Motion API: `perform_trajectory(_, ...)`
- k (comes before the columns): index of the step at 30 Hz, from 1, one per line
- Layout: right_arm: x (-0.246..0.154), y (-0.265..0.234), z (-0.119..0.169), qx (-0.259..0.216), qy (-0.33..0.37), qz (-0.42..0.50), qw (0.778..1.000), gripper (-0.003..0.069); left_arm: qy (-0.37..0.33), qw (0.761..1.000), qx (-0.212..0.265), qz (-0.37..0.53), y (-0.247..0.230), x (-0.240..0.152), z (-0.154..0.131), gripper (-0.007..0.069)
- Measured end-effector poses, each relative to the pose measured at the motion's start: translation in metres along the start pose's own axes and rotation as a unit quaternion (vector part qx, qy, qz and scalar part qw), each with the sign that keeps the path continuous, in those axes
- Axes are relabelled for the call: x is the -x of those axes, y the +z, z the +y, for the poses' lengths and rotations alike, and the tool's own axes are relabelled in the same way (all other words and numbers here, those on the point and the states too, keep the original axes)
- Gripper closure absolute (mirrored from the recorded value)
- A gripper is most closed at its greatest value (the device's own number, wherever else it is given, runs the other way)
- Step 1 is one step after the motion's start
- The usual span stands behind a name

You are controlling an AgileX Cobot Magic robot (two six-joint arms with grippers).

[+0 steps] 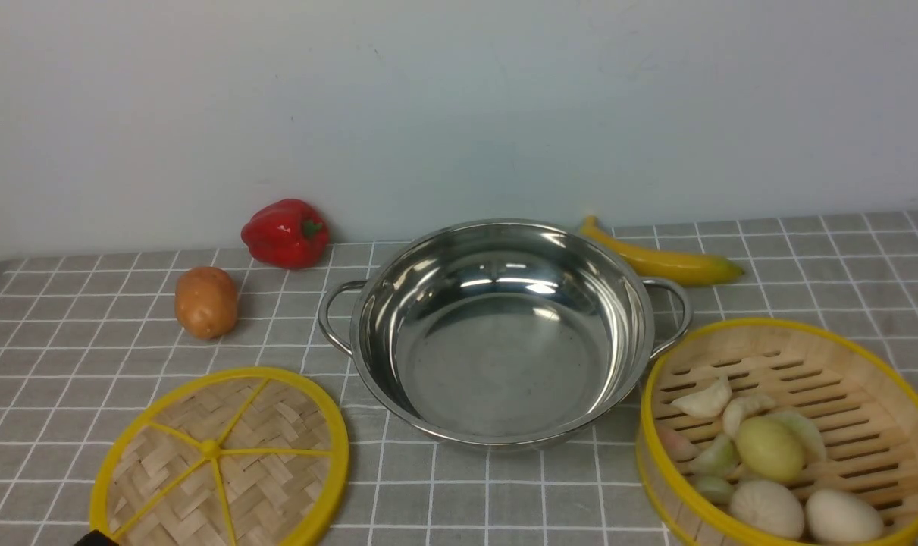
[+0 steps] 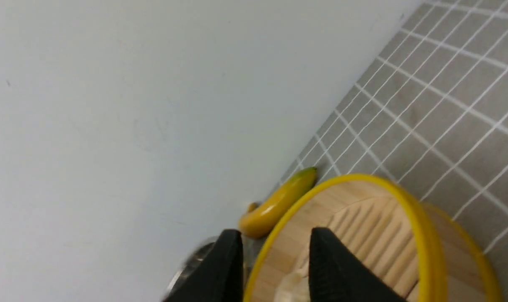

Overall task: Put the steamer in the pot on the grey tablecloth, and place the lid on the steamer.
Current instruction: 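Reach for and grasp the rim of the bamboo steamer holding the buns with the right gripper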

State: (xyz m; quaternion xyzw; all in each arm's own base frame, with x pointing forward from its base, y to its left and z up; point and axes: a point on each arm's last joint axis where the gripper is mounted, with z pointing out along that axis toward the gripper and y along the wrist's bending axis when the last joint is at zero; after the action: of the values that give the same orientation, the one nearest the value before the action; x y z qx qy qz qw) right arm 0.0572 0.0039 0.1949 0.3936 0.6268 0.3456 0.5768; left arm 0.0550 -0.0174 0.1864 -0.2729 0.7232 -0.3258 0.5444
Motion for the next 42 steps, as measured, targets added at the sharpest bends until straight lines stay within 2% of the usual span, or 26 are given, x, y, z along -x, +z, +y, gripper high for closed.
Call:
perform_trajectory(3,-0.001,0.0,0.002,0.009,0.046,0.004,0.999,0.0416,-0.074,0.997,-0.025,0.004,0.0,0.0,-0.005,0.0382)
perform_trajectory(5,-0.001,0.0,0.002,0.011,0.056,0.004,0.998,0.0416,-0.093,0.995,-0.032,0.005,0.0,0.0,-0.006,0.0382)
perform_trajectory(16,0.001,0.0,0.004,0.02,0.084,-0.004,0.996,0.0416,-0.104,0.994,-0.036,-0.005,0.0,0.002,-0.006,0.0382)
perform_trajectory(24,0.022,-0.003,0.008,0.061,0.148,-0.109,0.981,0.0416,-0.177,0.977,-0.06,-0.102,-0.003,0.02,-0.008,0.0382)
perform_trajectory(27,0.031,-0.007,0.013,0.077,0.135,-0.157,0.975,0.0416,-0.117,0.974,-0.076,-0.18,-0.013,0.042,-0.022,0.0382)
perform_trajectory(29,0.04,-0.012,0.027,0.098,0.093,-0.181,0.974,0.0416,-0.046,0.968,-0.078,-0.233,-0.022,0.057,-0.033,0.0382)
perform_trajectory(31,0.045,-0.016,0.038,0.113,0.062,-0.194,0.972,0.0416,-0.012,0.964,-0.078,-0.254,-0.026,0.064,-0.04,0.0382)
perform_trajectory(32,0.052,-0.023,0.054,0.13,-0.007,-0.213,0.968,0.0416,0.053,0.955,-0.073,-0.282,-0.032,0.075,-0.052,0.0382)
perform_trajectory(33,0.056,-0.028,0.065,0.14,-0.05,-0.224,0.963,0.0416,0.089,0.95,-0.069,-0.29,-0.035,0.081,-0.059,0.0382)
perform_trajectory(34,0.056,-0.029,0.067,0.141,-0.058,-0.226,0.962,0.0416,0.089,0.95,-0.07,-0.291,-0.035,0.082,-0.061,0.0382)
perform_trajectory(35,0.062,-0.036,0.088,0.148,-0.145,-0.232,0.95,0.0416,0.161,0.942,-0.056,-0.288,-0.035,0.091,-0.074,0.0382)
perform_trajectory(37,0.064,-0.038,0.097,0.143,-0.184,-0.226,0.946,0.0416,0.192,0.94,-0.049,-0.277,-0.033,0.094,-0.08,0.0382)
perform_trajectory(38,0.066,-0.036,0.11,0.121,-0.238,-0.196,0.944,0.0416,0.234,0.942,-0.033,-0.238,-0.023,0.097,-0.087,0.0382)
perform_trajectory(40,0.068,-0.033,0.115,0.1,-0.264,-0.171,0.944,0.0416,0.254,0.945,-0.025,-0.206,-0.016,0.097,-0.089,0.0382)
perform_trajectory(42,0.069,-0.018,0.121,0.037,-0.307,-0.097,0.946,0.0416,0.283,0.954,-0.003,-0.102,0.007,0.093,-0.09,0.0382)
